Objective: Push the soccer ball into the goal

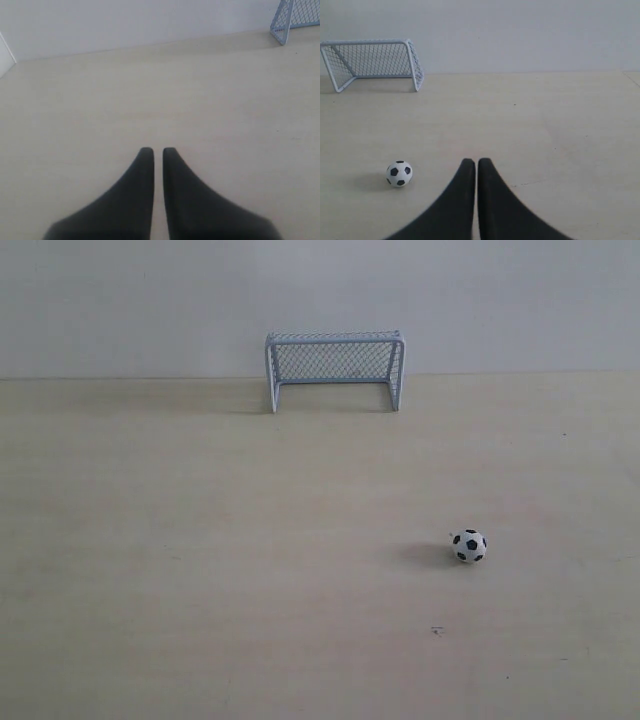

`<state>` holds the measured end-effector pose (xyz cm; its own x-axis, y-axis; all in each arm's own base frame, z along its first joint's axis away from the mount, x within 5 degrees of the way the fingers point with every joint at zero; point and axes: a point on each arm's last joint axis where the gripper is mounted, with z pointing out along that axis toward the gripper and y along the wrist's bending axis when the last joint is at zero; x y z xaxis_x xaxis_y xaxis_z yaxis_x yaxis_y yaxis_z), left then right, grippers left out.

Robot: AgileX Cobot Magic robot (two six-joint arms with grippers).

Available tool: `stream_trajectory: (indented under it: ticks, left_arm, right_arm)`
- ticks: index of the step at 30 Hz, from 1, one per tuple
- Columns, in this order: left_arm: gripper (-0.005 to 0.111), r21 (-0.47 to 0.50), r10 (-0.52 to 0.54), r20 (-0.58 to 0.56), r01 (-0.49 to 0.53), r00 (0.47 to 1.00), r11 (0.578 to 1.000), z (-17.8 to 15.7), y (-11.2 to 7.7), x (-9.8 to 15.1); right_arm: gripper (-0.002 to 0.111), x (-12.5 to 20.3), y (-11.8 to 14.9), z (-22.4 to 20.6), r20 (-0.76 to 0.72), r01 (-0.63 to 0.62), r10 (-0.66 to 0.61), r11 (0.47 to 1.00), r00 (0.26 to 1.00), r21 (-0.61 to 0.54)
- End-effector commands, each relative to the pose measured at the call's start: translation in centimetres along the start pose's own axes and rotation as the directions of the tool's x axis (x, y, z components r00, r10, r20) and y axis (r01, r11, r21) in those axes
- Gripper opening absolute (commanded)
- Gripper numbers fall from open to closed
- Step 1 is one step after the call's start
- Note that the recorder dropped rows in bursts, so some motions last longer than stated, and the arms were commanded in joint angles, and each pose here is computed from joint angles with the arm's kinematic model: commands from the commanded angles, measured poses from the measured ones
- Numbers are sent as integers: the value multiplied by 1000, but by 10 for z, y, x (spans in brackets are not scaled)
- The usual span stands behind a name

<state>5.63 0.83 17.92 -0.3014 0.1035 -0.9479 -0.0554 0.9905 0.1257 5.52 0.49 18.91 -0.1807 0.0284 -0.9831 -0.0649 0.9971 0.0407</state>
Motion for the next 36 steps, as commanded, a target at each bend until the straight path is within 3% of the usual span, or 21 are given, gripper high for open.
stream_trajectory:
  ticks: [1, 9, 15, 20, 26, 36]
  left_arm:
    - [6, 9, -7, 6, 7, 1000, 1000, 0, 0, -2]
    - [6, 9, -7, 6, 7, 1000, 1000, 0, 0, -2]
    - [6, 9, -7, 6, 7, 1000, 1000, 0, 0, -2]
    - [6, 9, -7, 6, 7, 1000, 1000, 0, 0, -2]
    - [6, 9, -7, 6, 7, 1000, 1000, 0, 0, -2]
    - [6, 9, -7, 6, 7, 1000, 1000, 0, 0, -2]
  right_arm:
    - [0, -5, -1, -1, 52, 5, -6, 1000, 999, 10]
    - [0, -19, -1, -2, 212, 4, -8, 1000, 977, 20]
    - [0, -23, -1, -3, 241, 3, -8, 1000, 970, 21]
    - [0, -51, 0, -13, 310, 4, -10, 1000, 951, 18]
    - [0, -82, 1, 2, 176, 4, -7, 1000, 984, 17]
    - [0, -107, 2, 30, -46, 56, -56, 998, 997, 8]
